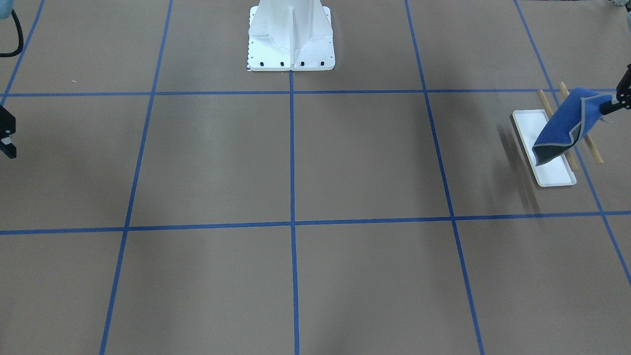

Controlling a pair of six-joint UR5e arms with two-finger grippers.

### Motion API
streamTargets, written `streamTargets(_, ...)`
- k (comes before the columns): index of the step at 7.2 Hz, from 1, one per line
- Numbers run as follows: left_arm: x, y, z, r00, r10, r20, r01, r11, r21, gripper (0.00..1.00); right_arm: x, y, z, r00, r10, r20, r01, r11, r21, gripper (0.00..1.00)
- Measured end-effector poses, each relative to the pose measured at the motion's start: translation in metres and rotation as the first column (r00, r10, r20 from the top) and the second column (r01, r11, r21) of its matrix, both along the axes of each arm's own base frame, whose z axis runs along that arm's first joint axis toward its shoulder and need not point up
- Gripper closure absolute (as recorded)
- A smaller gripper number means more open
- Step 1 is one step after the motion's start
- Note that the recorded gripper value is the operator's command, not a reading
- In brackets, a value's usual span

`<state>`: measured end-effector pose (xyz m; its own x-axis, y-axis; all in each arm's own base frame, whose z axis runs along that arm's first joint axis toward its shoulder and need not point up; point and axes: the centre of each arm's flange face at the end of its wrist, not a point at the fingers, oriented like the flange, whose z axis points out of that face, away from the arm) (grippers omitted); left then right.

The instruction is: Hang towel on rack

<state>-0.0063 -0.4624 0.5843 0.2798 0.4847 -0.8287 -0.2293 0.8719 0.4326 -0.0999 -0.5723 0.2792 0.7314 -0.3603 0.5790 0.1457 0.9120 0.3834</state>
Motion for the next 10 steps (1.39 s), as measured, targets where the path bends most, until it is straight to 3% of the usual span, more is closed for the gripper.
streamTargets(9, 0.002, 0.017, 0.018, 1.0, -0.013, 0.005, 0.013, 0.996, -0.085, 1.0, -0.002, 0.0, -0.002, 1.0, -0.011, 0.021, 0.011, 1.0, -0.009, 0.0)
streamTargets(10, 0.005, 0.015, 0.017, 1.0, -0.01, 0.006, 0.01, 0.995, -0.095, 0.95, -0.002, 0.0, -0.002, 1.0, -0.011, 0.021, 0.011, 1.0, -0.01, 0.0)
